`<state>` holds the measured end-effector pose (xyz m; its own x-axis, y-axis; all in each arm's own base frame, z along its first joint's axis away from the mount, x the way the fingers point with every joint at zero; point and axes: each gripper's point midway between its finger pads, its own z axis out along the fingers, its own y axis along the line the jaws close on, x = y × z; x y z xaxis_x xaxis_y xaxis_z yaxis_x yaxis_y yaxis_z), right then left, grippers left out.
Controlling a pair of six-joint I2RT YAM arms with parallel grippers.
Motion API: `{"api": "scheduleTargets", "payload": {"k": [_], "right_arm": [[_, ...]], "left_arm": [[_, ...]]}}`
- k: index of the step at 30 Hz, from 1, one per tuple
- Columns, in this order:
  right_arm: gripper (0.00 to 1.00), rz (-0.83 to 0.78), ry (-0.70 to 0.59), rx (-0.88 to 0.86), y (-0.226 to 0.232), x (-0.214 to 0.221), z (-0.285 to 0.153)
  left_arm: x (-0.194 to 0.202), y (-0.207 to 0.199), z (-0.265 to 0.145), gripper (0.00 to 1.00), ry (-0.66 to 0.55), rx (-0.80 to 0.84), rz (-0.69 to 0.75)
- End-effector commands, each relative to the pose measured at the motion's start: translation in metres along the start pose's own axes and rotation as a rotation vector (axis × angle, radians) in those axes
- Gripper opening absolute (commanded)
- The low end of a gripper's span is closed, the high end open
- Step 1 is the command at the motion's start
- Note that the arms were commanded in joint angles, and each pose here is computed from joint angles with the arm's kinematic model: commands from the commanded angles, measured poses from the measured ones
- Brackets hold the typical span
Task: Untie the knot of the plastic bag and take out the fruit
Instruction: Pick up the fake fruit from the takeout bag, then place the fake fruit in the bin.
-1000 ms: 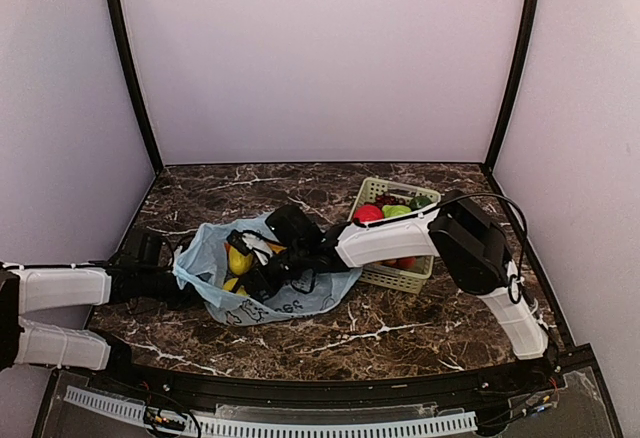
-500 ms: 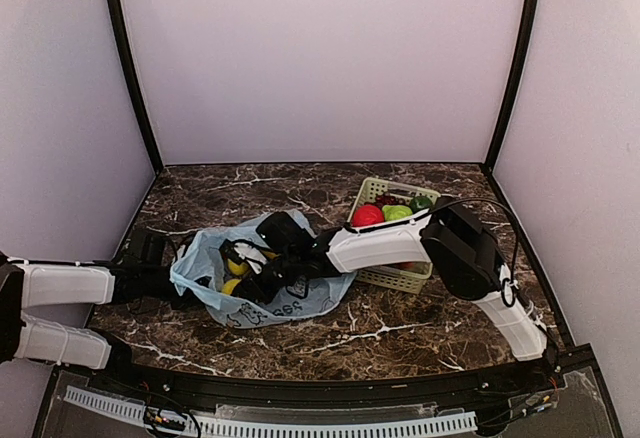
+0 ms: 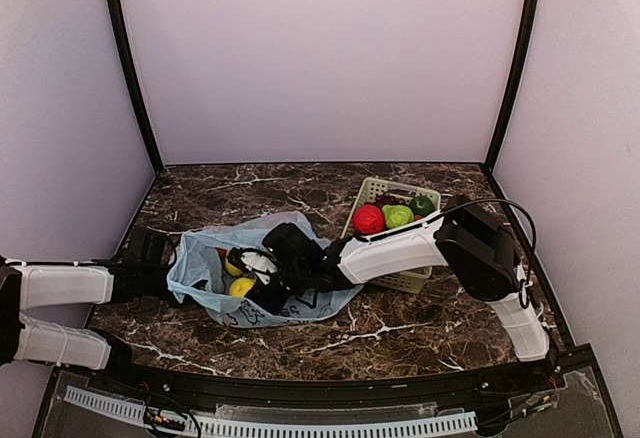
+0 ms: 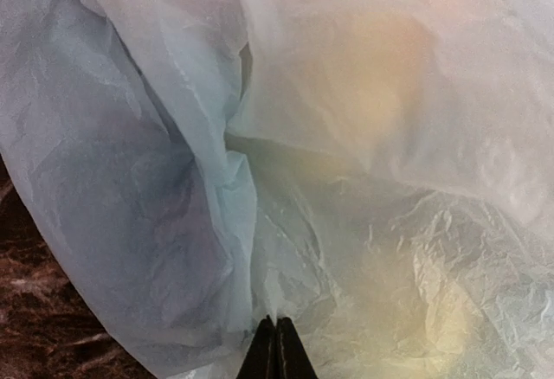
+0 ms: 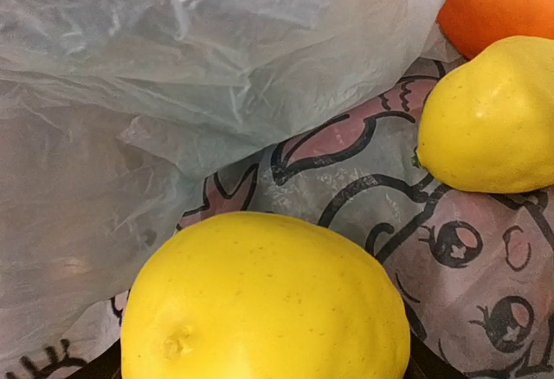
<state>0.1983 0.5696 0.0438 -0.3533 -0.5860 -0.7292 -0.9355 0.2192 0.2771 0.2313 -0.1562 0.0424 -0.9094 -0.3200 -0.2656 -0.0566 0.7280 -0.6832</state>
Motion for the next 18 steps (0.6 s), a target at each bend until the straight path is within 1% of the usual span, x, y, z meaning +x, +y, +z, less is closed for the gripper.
{"api": "scheduleTargets", "payload": {"k": [1,8,18], "right_arm": [[0.44,0.007,-0.141,0.032,0.001,-0.043,-0.035],[0.42,0.111,-0.269,-0.023,-0.009,-0.061,-0.081],[0.42,0.061,-0.337,-0.069,0.007,-0.075,-0.115]], "left_arm": [[-0.006,-0.001,-0.006,0.01,-0.031,-0.029,0.037],[-0.006,0.004,-0.008,0.01,-0.034,-0.061,0.046],[-0.012,0.003,-0.010,0.01,-0.046,-0.076,0.060]]}}
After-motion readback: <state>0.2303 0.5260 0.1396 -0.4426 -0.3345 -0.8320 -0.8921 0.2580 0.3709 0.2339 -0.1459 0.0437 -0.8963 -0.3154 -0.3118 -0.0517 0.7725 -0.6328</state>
